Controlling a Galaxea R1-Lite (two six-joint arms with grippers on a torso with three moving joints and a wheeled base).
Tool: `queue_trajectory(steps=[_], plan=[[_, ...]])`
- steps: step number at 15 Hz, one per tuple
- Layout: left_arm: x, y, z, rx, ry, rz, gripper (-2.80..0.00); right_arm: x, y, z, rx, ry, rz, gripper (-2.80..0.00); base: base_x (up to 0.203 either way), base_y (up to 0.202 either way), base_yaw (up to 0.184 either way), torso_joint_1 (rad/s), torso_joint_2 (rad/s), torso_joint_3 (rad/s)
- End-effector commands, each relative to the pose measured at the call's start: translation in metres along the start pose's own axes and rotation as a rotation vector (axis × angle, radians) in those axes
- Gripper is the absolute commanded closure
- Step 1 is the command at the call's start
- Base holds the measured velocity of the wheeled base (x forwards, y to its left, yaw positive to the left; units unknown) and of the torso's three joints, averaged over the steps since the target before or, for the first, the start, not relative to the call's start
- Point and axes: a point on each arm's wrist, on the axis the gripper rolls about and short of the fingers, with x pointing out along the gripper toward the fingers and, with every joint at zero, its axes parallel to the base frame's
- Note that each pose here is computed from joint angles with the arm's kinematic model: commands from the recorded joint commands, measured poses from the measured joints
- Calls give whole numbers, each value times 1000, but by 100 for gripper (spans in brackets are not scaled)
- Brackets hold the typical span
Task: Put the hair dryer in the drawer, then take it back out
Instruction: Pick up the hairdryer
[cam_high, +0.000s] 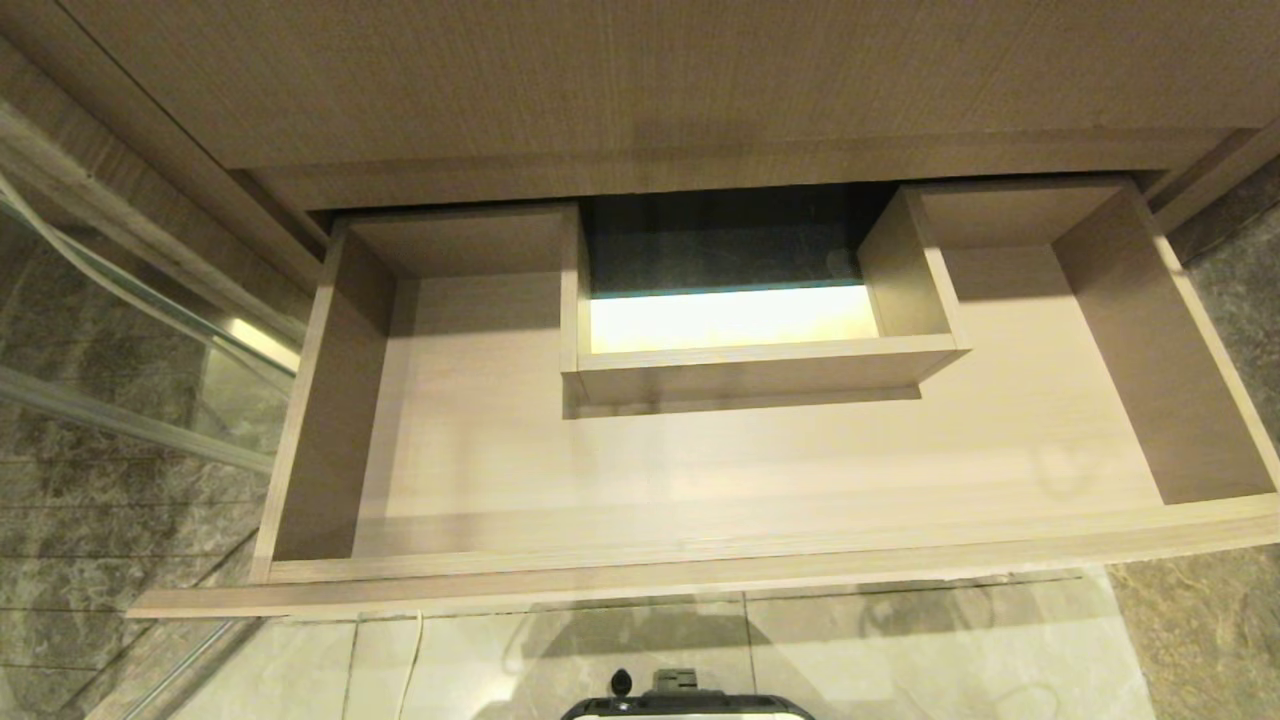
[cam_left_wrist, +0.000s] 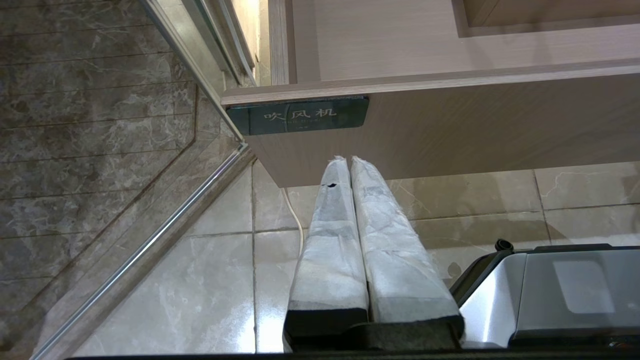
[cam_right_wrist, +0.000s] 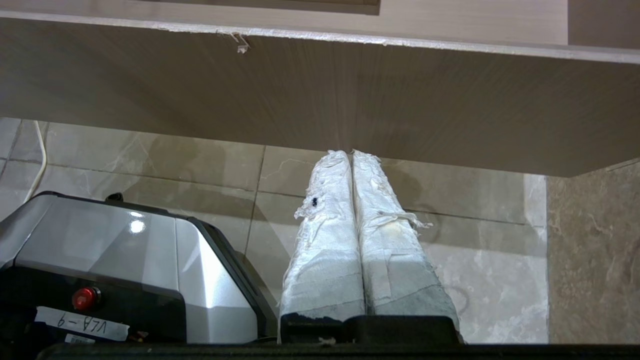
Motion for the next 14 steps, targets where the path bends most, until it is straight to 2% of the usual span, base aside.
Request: queue_trajectory(steps=[1,14], plan=[[0,0,0,0,0,0,0,-3,0,-2,2,-26,0,0,0,0,0,0,0,0],[0,0,0,0,0,0,0,-3,0,-2,10,-28,0,0,0,0,0,0,0,0]])
